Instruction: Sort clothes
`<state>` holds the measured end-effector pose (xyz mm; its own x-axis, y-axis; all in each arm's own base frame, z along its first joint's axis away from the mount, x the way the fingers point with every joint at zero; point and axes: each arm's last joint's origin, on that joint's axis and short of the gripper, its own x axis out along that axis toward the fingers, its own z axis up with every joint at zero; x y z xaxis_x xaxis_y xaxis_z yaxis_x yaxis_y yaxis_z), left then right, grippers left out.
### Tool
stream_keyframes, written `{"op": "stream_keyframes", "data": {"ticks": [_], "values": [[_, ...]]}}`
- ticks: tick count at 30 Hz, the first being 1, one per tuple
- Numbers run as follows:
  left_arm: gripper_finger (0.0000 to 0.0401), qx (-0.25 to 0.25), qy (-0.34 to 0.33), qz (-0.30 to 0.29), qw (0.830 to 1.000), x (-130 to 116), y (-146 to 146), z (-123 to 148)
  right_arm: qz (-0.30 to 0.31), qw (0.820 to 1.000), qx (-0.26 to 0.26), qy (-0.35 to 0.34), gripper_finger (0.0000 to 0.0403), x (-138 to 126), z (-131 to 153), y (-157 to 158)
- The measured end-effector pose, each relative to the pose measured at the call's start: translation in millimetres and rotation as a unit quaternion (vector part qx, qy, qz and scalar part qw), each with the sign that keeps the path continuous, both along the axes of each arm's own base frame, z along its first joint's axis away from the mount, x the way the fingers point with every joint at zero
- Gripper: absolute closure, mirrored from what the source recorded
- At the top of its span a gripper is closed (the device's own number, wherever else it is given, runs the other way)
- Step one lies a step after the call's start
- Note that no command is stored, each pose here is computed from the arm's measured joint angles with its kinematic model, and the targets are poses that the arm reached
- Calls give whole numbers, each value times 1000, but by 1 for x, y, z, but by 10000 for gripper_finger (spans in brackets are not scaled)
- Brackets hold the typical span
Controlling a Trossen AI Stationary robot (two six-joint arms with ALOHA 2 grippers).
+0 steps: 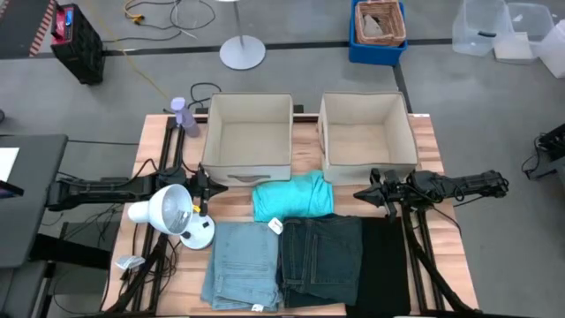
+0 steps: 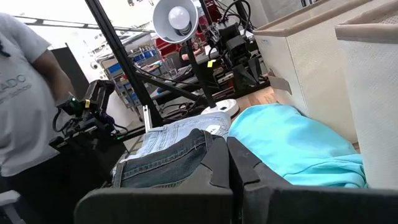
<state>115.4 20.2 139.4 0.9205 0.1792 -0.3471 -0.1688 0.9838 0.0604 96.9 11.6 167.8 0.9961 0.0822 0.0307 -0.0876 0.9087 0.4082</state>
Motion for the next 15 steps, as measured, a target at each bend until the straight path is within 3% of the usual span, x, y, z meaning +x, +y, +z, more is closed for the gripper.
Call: {"op": "stream_keyframes", "data": {"ticks": [7, 10, 13, 15], "values": [[390, 1, -23, 0, 1000, 1, 0, 4, 0, 1000, 0, 0, 403, 0, 0, 0], [390, -125, -51, 13, 991, 2, -1, 7, 0, 1000, 0, 0, 403, 0, 0, 0], [390, -268, -102, 46, 957, 4, -2, 15, -2, 1000, 0, 0, 403, 0, 0, 0], [390, -328, -159, 56, 929, 6, -1, 26, -40, 999, -12, -7, 403, 0, 1, -3]]}}
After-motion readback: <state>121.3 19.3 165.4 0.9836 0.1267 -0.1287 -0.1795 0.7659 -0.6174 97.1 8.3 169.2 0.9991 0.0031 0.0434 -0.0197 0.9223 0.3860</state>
